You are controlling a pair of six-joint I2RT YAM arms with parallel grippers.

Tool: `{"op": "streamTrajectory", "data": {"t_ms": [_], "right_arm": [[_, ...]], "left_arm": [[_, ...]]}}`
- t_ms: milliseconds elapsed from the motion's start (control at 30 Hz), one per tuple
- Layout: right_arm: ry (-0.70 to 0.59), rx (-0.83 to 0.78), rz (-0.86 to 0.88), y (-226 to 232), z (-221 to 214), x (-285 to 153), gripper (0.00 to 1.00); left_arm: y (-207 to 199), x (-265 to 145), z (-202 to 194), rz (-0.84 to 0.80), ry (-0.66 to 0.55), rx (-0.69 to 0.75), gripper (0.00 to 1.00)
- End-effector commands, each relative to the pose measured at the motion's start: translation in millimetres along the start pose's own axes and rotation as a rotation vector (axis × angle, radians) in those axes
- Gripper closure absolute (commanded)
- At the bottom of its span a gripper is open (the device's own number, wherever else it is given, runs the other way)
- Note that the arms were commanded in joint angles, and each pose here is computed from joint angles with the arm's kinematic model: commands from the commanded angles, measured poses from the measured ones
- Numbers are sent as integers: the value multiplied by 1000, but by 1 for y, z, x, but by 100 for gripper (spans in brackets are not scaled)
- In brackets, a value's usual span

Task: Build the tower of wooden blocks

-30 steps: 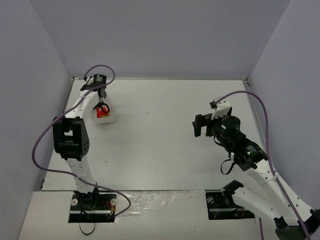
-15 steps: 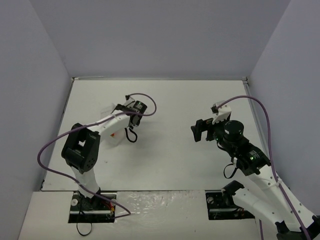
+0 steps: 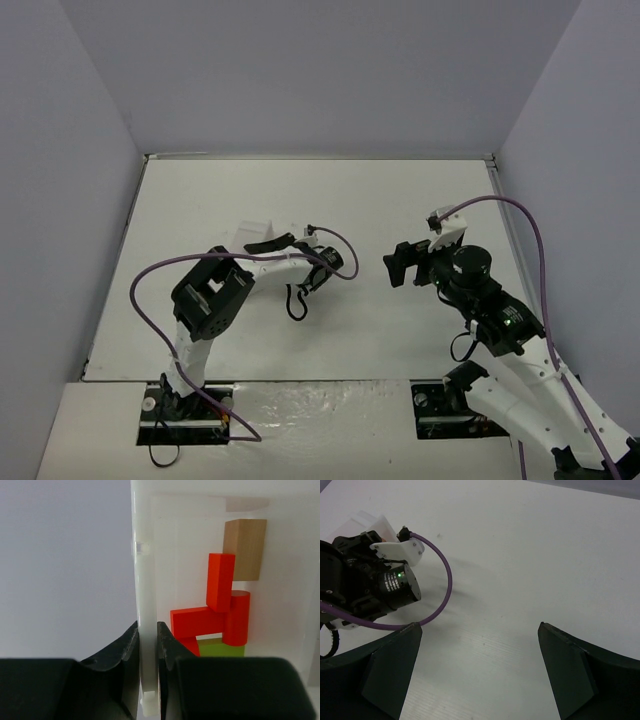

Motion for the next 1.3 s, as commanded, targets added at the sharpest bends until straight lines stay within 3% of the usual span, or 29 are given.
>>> {"op": "streamTrajectory", "data": {"t_ms": [0,133,300,900,1000,1100,1267], "right_arm": [[-56,14,13,2,13,-6,0],[-56,14,-3,0,12,-9,0],[-53,9,-10,-1,11,-10,0],[-25,-1,-13,-2,5,-7,0],[-29,-1,-5,-1,8,-7,0],[-39,-1,-2,0,11,-9,0],[-23,-1,1,0,9,-5,0]], "left_arm": [[30,-21,13,85,-62,28,100],[22,-23,9,34,-28,33,100],[17,-15,2,77,-4,96,100],[4,-8,-1,127,-4,119,100],[23,-25,10,151,-61,98,100],[38,-46,20,147,-131,-10,100],[7,-13,-5,141,-3,104,100]]}}
Point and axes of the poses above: each gripper's point midway between its finger pads, its own x axis out along the fingers, its own y axis along the line the jaws close on, z = x × y, the point moved 6 cm from there along -x, back along the fingers, and after that the axes turned 6 degrees about -x, right-handed, at the moved point
